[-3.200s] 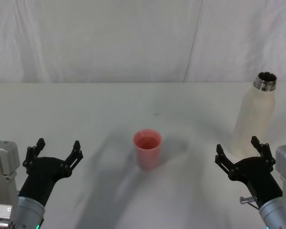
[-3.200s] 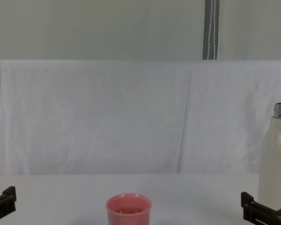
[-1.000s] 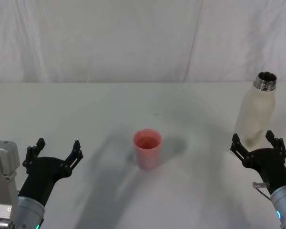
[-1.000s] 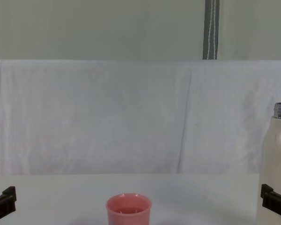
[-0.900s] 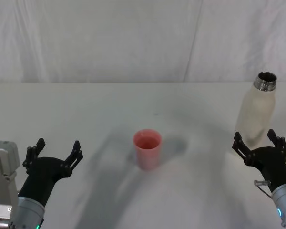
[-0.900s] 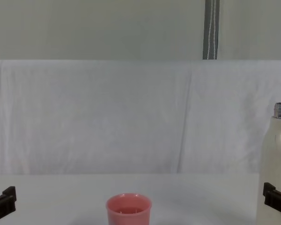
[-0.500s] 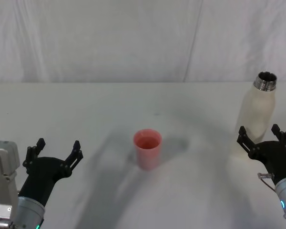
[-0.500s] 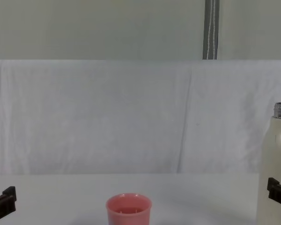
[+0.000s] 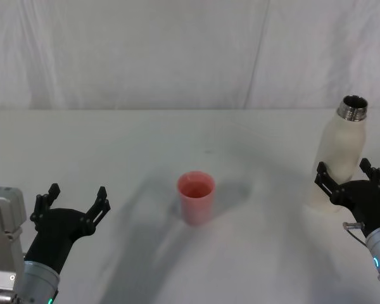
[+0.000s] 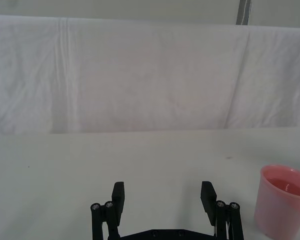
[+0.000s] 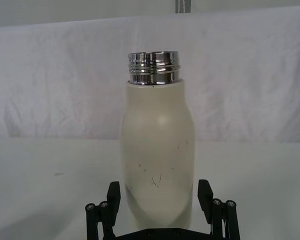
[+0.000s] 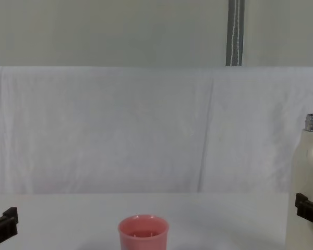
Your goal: Grasp the thermos with one hand and pour water into the cup lid.
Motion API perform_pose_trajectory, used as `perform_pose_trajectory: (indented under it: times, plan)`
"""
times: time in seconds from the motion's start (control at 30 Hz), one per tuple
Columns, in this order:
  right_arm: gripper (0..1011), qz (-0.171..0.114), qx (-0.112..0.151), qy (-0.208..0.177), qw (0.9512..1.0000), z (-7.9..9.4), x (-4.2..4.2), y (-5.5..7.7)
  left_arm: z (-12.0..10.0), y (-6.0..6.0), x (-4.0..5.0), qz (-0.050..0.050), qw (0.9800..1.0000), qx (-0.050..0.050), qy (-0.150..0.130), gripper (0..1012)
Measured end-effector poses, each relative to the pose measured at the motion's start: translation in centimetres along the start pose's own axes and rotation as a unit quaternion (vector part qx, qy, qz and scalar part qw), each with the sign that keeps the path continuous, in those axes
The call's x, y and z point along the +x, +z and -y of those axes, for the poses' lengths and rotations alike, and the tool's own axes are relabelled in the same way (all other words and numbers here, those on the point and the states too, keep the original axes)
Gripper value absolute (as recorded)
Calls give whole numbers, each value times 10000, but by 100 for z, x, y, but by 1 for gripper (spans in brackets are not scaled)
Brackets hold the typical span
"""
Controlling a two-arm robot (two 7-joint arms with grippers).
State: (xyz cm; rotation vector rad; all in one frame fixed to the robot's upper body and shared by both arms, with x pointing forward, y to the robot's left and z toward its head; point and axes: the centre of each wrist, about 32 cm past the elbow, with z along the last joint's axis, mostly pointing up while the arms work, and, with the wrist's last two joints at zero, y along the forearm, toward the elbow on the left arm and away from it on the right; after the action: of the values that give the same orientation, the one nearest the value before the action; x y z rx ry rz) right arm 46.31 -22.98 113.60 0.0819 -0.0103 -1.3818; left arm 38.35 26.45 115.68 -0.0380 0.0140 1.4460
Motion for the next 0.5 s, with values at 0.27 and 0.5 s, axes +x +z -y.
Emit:
perform_pose_trajectory:
  times: [0.27, 0.5]
  plan:
    - [1001, 55, -24, 63, 10000, -77, 8, 3, 0, 0, 0, 0, 10000, 0, 0, 1001]
    - [1001, 96, -38, 94, 9999, -138, 11, 11, 0, 0, 0, 0, 10000, 0, 0, 1001]
